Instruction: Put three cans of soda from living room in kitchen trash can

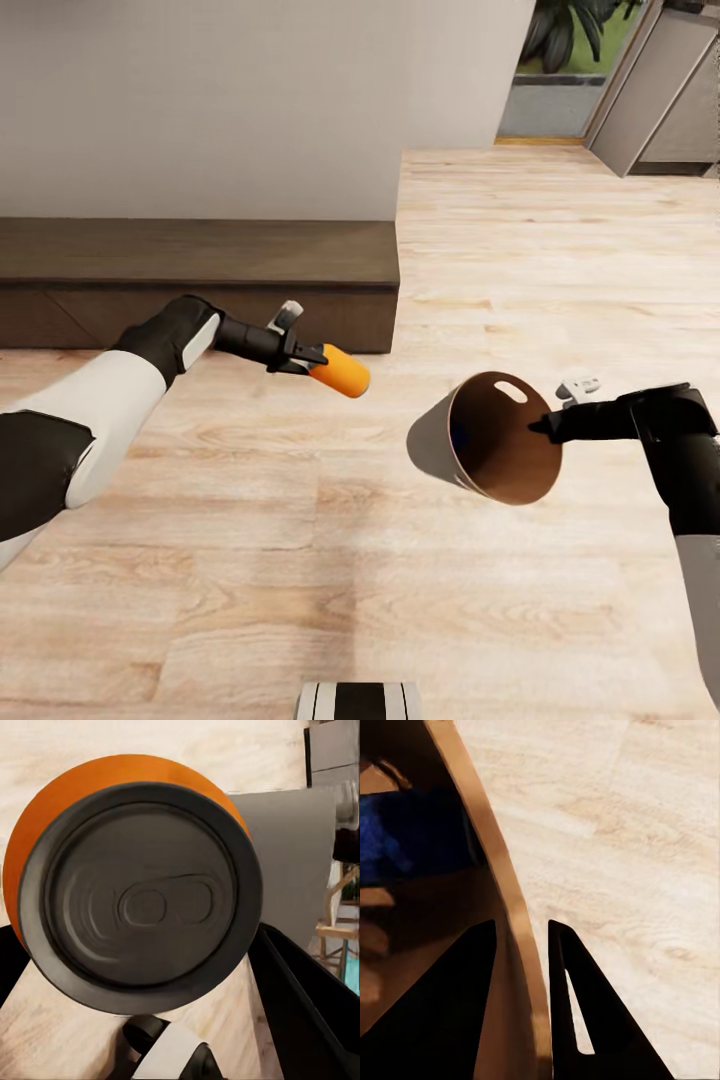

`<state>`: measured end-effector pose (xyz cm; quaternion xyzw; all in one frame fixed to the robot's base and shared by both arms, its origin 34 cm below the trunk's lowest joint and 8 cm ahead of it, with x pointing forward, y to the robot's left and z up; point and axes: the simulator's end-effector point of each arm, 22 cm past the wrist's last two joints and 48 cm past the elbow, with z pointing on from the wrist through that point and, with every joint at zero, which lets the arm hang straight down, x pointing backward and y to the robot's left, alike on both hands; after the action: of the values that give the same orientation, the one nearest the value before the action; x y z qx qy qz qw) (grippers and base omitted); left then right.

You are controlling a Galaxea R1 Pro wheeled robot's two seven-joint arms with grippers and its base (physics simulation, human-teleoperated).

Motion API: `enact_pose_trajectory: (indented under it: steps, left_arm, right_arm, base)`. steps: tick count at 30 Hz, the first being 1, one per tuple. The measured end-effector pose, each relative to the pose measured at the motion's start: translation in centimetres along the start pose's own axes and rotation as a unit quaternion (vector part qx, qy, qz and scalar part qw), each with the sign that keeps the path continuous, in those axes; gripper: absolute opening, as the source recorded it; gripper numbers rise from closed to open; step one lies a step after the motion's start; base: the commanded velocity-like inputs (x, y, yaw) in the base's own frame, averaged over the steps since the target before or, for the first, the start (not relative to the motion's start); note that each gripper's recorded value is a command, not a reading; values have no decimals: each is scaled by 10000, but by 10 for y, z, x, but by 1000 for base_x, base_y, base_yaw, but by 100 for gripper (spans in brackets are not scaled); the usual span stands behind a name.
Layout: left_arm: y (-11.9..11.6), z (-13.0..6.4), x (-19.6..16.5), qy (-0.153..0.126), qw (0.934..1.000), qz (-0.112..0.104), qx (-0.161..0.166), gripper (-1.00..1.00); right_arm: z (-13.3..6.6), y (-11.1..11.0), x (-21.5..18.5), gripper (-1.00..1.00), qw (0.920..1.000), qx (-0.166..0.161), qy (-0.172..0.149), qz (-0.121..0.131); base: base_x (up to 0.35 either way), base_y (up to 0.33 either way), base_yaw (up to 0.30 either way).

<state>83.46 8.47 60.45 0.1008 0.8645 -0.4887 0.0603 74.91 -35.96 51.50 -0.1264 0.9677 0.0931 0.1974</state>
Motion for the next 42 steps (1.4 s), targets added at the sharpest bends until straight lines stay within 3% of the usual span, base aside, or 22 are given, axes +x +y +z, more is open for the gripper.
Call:
enact_pose_trajectory:
  steps: [6,8,11,13,18,21,34,40,42]
  left_arm:
    - [-33,-15,-10,-87,9992,55,396,-100]
    - [-43,-20,-13,-110,9986,68,507,-100]
    - [-57,-24,-15,-103,9980,118,617,-100]
    - [-67,-28,-19,-113,9977,198,643,-100]
    - [-121,-41,-39,-217,9922,934,795,-100]
    - [-141,-46,-44,-237,9896,1159,823,-100]
    - [-205,-56,-55,-215,9816,1638,960,-100]
    - [-231,-41,-53,-72,9792,1730,1057,-100]
    - [-240,-34,-51,-11,9785,1752,1091,-100]
  right_arm:
    - [5,-12,13,-100,9988,21,422,243]
    - [9,-22,30,-100,9964,201,770,298]
    - [5,-35,32,-100,9934,537,1016,33]
    - [4,-26,28,-100,9939,414,1019,81]
    - [4,-11,21,-100,9929,356,1138,-46]
    - [1,0,11,-100,9937,255,1095,-26]
    - [-15,39,-17,-100,9942,48,1046,-245]
    - [-11,62,-16,-100,9927,-127,1177,-234]
    - [-11,65,-17,-100,9919,-66,1219,-335]
  base:
    - [0,0,0]
    - [0,0,0]
    - [0,0,0]
    - [0,0,0]
    - [0,0,0]
    - [0,0,0]
    - [0,0,0]
    - [0,0,0]
    - [0,0,0]
